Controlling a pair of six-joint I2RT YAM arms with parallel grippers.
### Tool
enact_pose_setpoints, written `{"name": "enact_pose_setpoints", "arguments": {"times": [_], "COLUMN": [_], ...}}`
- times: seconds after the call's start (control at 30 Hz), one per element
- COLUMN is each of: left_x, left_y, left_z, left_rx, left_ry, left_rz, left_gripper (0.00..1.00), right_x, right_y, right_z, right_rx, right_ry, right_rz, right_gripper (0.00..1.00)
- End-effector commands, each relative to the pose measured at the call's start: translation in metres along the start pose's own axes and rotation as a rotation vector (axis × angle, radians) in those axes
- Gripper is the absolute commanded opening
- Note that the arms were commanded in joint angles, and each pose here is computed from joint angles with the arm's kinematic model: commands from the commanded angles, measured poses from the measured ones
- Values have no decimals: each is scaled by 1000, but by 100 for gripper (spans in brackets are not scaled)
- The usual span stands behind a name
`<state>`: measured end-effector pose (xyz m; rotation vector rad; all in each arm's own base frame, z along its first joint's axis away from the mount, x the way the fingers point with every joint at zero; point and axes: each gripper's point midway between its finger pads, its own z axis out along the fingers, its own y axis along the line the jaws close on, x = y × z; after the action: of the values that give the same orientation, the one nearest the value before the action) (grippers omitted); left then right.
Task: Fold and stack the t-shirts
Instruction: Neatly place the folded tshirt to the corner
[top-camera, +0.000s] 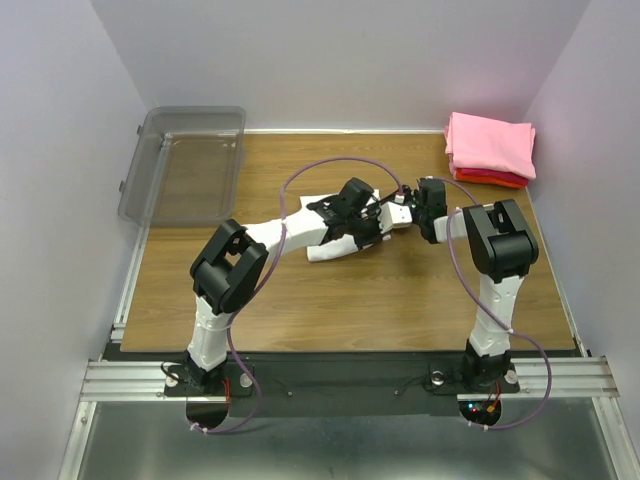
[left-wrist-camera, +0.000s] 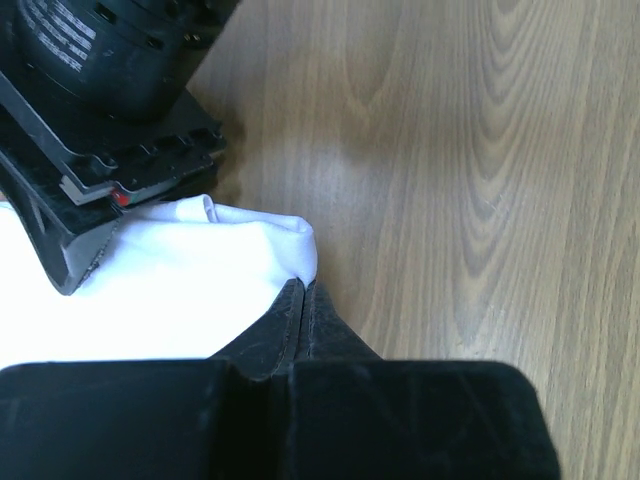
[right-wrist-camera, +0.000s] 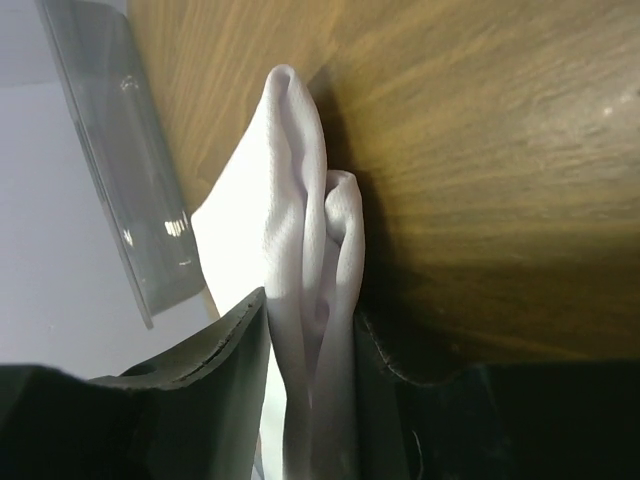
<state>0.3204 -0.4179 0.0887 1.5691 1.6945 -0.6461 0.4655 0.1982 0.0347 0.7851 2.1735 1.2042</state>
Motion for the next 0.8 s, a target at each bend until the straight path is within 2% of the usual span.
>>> {"name": "enact_pose_setpoints", "arguments": {"times": [0.0,0.1,0.3,0.47,0.67,0.73,0.77], "left_x": [-37,-34,-30,-26,-20,-18,-17], "left_y": [13,14,14,18,21,21,22], "left_z": [-11,-10,-9,-9,-5,-4,-4], "left_rx": [-26,-28,-28,-37,-43,-44,-47], "left_ry": [-92,-91,-86,-80,-68,-63,-60], "left_rz": [15,13,7,3,7,8,6], "left_gripper": [0,0,0,0,0,0,0], "right_x": [2,9,16,19,27,29,29], "right_y": [-43,-46,-48,-38,-41,-44,-46], "right_z": [11,10,10,4,-1,-1,-1], "right_rx": [134,142,150,146,161,170,175], "right_ry": [-53,-41,-28,-13,7,8,7], "right_rz": [1,8,11,12,26,21,17], "right_gripper": [42,49,50,59,57,54,49]}}
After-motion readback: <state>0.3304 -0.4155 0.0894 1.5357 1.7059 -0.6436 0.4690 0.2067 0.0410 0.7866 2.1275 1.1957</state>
